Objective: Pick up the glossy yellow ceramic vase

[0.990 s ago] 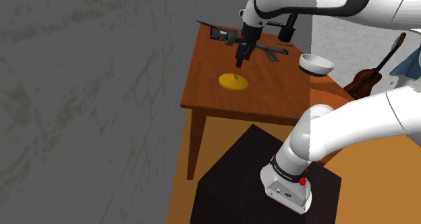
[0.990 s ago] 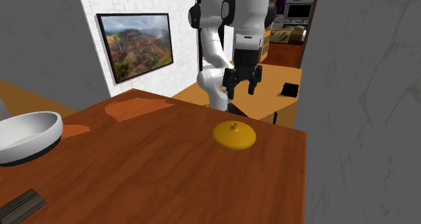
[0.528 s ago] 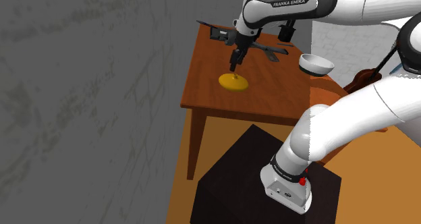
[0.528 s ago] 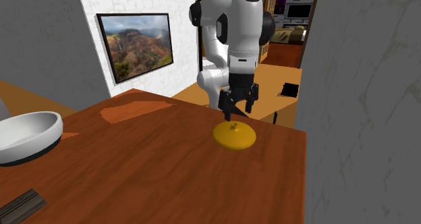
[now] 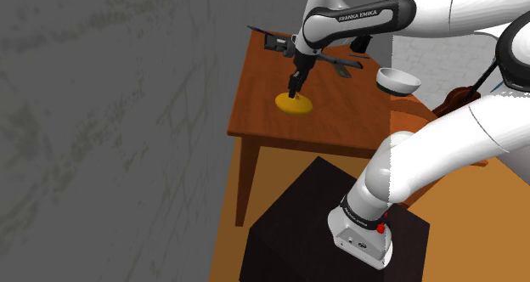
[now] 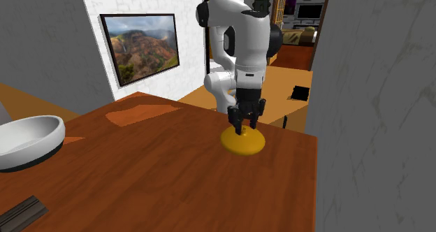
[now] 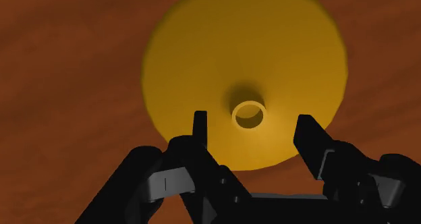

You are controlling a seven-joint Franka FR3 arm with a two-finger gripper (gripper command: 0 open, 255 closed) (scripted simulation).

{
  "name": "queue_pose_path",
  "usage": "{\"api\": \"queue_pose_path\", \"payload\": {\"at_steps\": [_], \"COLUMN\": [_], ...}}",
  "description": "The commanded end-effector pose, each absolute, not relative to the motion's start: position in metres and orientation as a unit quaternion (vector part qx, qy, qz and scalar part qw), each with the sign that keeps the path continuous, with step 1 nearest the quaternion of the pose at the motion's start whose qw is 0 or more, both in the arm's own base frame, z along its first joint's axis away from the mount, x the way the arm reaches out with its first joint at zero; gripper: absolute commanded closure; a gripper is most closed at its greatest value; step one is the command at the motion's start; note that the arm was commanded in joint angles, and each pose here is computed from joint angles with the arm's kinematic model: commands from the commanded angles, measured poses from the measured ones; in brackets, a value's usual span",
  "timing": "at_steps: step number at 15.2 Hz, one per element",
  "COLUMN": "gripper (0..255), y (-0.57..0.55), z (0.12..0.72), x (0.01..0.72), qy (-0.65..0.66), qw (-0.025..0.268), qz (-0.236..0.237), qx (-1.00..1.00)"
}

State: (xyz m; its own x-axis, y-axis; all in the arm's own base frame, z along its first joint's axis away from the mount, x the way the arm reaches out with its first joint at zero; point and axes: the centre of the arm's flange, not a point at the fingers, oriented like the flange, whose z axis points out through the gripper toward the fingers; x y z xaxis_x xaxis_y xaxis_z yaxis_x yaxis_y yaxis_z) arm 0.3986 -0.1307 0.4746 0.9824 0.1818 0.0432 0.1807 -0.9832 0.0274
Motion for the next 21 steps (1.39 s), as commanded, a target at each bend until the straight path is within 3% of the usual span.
{"api": "queue_pose_path", "payload": {"at_steps": [1, 9, 21], "gripper": [255, 255, 255], "y": [-0.131, -0.131, -0.131], "z": [0.474, 0.473, 0.536], "x": [0.399, 0.399, 0.399], "qy": [0.091, 0.091, 0.091], "qw": [0.012, 0.012, 0.012], "qz": [0.023, 0.023, 0.023], "qx": [0.996, 0.996, 0.996]}}
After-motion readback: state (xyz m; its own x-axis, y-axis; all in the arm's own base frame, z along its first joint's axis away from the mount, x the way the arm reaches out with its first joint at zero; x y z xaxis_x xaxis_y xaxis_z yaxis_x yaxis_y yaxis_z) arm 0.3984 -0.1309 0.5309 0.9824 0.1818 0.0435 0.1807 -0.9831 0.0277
